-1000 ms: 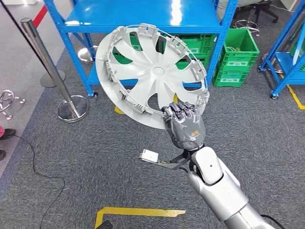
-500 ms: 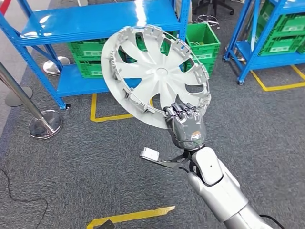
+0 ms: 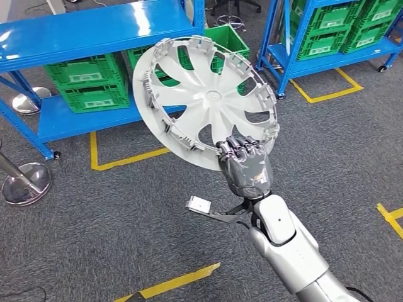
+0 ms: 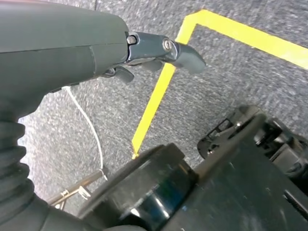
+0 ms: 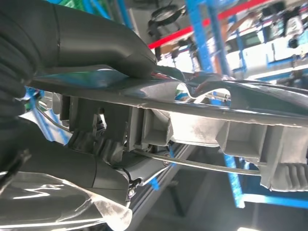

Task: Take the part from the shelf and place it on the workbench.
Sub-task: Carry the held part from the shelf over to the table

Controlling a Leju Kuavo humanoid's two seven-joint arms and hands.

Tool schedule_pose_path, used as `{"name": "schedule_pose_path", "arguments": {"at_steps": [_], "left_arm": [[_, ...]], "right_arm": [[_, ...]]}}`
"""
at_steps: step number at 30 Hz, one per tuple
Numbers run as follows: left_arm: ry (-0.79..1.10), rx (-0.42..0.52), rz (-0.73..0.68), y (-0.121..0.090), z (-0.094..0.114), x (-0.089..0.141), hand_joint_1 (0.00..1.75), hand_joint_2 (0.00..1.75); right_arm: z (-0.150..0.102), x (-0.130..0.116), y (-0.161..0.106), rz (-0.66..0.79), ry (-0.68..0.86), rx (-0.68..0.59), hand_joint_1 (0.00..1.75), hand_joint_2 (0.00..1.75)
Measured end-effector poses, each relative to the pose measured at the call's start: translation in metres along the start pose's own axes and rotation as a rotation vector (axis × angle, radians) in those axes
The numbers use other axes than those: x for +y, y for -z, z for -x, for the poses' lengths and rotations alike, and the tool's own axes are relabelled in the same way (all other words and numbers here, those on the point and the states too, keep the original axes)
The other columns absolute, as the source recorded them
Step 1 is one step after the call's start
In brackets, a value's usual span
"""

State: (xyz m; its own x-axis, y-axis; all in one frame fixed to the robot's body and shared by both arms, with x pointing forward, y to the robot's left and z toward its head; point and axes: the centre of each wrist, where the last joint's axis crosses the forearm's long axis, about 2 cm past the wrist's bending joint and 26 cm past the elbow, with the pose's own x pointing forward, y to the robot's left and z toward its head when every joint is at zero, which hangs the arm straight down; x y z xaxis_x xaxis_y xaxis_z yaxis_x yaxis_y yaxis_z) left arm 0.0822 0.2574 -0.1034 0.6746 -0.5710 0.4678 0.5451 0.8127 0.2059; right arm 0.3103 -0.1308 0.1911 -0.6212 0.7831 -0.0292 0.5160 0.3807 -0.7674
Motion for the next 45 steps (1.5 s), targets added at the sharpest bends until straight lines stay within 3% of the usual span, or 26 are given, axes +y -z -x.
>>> {"name": "schedule_pose_path", "arguments": {"at_steps": [45], "left_arm": [[0.039,-0.006,0.002,0.001,0.001,0.006,0.0,1.75]], "right_arm": [[0.008,0.002,-0.011,-0.031,-0.067,0.035,1.75,1.75]]}}
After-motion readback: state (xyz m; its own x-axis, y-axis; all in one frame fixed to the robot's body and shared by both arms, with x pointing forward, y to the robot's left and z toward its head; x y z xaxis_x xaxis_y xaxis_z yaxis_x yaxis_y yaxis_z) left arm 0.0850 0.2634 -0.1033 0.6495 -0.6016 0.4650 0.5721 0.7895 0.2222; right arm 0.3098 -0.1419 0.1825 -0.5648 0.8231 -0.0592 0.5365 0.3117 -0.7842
